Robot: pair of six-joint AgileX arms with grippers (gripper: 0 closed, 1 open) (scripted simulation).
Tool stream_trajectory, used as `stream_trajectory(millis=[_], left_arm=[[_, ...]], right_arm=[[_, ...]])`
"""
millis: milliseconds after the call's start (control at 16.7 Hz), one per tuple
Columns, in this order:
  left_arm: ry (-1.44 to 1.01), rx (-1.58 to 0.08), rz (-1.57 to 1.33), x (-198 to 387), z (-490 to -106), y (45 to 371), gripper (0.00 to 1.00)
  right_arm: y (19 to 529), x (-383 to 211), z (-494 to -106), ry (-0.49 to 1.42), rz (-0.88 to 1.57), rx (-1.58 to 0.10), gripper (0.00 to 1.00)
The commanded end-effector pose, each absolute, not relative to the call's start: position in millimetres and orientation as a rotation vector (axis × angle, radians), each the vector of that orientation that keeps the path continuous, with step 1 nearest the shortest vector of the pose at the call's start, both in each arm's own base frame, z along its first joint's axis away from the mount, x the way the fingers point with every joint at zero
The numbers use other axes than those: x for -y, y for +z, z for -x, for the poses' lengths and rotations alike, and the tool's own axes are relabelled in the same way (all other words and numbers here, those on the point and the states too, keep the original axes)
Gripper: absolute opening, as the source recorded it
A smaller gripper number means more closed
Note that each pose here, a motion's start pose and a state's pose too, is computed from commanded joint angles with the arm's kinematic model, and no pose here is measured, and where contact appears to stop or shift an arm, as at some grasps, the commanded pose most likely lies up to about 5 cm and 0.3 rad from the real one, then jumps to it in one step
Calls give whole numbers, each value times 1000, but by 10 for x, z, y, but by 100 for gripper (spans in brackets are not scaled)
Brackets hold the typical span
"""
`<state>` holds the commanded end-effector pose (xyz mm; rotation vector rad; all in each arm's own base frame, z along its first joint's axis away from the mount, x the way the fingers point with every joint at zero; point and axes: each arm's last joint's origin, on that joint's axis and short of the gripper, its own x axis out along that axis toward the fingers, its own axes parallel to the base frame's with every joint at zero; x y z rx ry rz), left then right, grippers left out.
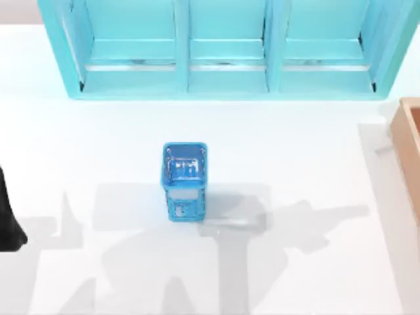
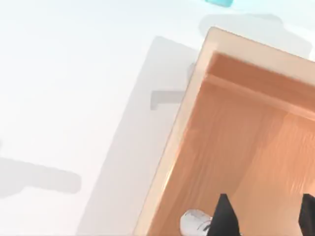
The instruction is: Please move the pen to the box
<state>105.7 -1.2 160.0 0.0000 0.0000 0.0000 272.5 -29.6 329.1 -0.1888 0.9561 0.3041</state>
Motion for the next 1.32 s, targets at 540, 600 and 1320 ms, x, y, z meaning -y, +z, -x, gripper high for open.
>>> stream_trajectory(millis=[540, 600, 1320], left_arm=[[0, 0, 0, 12, -1057, 1600, 100], [0, 0, 0, 12, -1057, 1600, 100], [0, 0, 0, 12, -1057, 1600, 100]], right_arm=[[3421, 568, -2447, 197, 213, -1018, 0], [3386, 566, -2459, 198, 213, -1019, 0], [2817, 554, -2581, 192, 216, -1013, 8]])
